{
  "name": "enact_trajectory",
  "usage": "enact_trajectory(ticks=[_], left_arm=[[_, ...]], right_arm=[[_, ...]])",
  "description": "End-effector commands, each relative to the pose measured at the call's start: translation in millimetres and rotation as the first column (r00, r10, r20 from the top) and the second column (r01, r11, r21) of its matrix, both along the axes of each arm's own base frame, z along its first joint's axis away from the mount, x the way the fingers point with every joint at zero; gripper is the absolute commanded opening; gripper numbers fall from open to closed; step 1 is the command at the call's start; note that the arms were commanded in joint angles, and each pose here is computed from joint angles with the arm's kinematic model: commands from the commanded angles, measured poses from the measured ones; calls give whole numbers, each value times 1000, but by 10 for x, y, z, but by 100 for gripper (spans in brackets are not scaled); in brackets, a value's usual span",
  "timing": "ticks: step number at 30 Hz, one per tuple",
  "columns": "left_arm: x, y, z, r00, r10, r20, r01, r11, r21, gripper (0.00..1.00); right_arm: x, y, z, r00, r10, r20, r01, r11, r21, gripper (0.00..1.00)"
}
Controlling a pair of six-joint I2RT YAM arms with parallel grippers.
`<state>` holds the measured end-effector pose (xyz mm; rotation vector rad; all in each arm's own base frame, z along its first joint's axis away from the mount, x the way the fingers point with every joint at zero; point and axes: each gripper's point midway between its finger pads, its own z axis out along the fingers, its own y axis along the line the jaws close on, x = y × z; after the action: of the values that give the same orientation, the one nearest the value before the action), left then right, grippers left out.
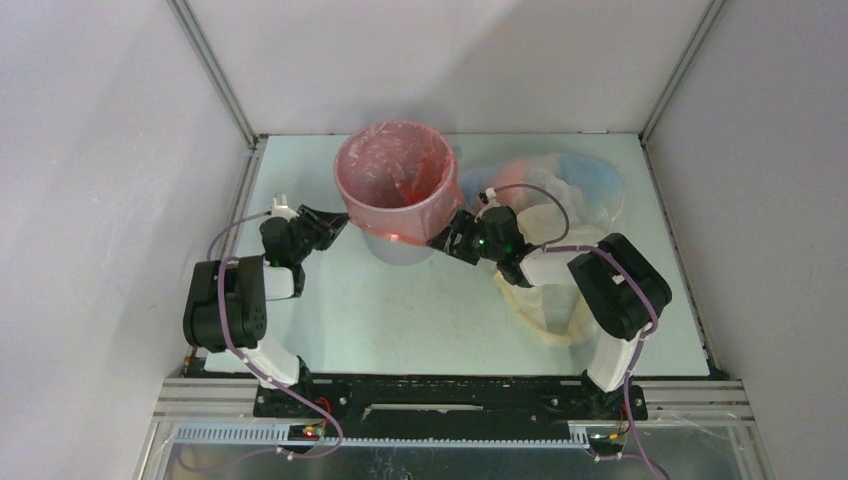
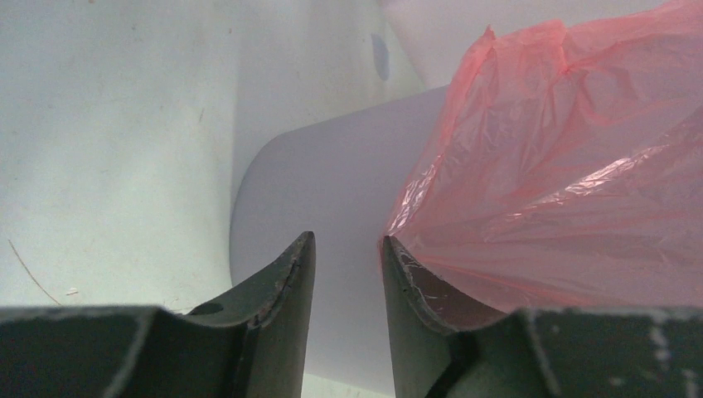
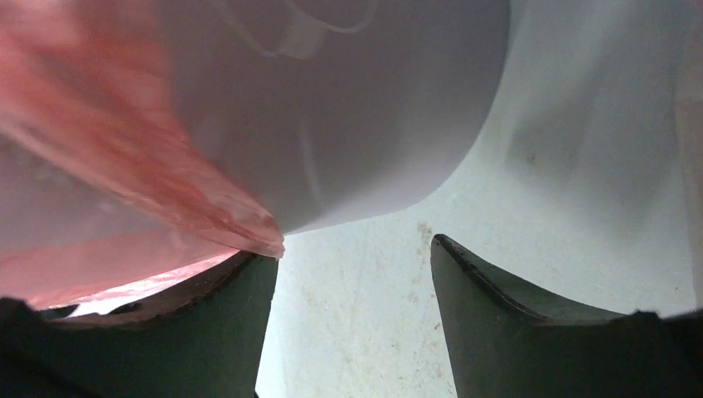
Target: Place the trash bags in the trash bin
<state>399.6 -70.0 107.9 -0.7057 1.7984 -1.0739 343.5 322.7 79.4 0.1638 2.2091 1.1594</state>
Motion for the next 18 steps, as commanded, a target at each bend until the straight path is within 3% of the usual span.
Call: enact_trajectory(ticks=[1, 5, 12, 18], left_arm=[[138, 42, 126, 997, 19, 73, -21, 999, 24, 37], [105, 114, 84, 997, 53, 62, -56, 997, 57, 36], [-81, 388, 352, 981, 167, 103, -187, 955, 232, 44], [-239, 534, 507, 968, 219, 119, -247, 913, 325, 46]], right_arm=[[69, 62, -66, 994, -62, -90, 70, 994, 90, 70], [59, 48, 4, 997, -65, -50, 68, 996, 59, 72], [44, -176, 402, 990, -62, 130, 72, 995, -68, 88], [119, -494, 674, 974, -116, 193, 123, 992, -25, 85]])
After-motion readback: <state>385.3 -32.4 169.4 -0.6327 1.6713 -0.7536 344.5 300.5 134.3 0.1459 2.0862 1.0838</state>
